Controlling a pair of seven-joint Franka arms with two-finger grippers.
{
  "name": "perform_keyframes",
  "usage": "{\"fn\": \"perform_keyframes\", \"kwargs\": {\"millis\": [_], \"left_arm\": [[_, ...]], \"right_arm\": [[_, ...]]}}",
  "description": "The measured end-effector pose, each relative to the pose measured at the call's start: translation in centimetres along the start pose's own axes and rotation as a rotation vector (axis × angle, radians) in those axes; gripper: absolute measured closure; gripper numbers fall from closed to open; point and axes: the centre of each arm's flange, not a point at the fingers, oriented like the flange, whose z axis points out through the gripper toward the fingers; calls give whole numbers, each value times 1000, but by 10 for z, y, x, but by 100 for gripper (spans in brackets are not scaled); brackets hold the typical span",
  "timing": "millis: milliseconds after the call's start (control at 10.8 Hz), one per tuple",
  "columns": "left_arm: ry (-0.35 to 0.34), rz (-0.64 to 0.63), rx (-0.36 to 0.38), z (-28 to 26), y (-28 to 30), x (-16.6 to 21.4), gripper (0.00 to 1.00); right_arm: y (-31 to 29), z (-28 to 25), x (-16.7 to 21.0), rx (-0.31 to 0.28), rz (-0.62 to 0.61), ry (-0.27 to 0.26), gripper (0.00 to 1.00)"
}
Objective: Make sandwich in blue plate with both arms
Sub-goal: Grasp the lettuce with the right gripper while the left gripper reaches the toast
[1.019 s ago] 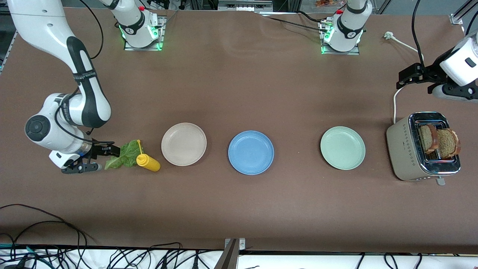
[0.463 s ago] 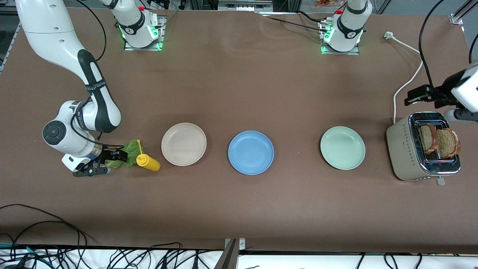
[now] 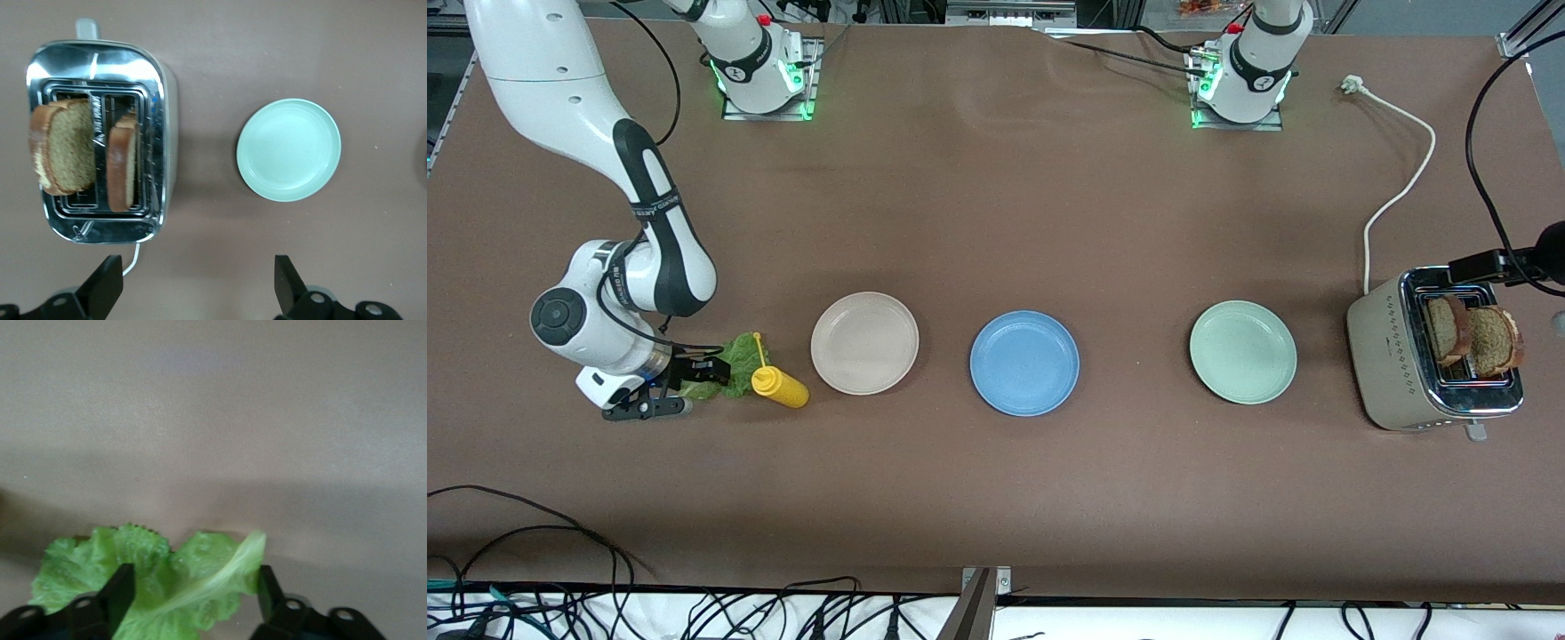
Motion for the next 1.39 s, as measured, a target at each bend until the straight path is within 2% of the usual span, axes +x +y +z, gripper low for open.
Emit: {"fn": "perform_keyframes", "kwargs": {"millis": [93, 278, 556, 741, 1112, 1204, 1389], "left_arm": [[11, 15, 9, 4, -11, 5, 0], [39, 107, 58, 13, -26, 17, 0], [74, 167, 106, 30, -39, 36, 0], [66, 184, 108, 48, -55, 45, 0], [11, 174, 87, 95, -76, 59, 3], [-4, 170, 81, 104, -80, 60, 11], [-36, 168, 70, 124, -84, 62, 11]], "right_arm": [[0, 1, 0, 0, 0, -2, 19], [0, 2, 0, 0, 0, -2, 21], [0, 2, 0, 1, 0, -1, 18], [-3, 0, 1, 3, -3, 5, 0], [-6, -9, 5, 6, -7, 21, 0], [-6, -9, 5, 6, -7, 21, 0], [-6, -9, 5, 6, -6, 21, 0]]}}
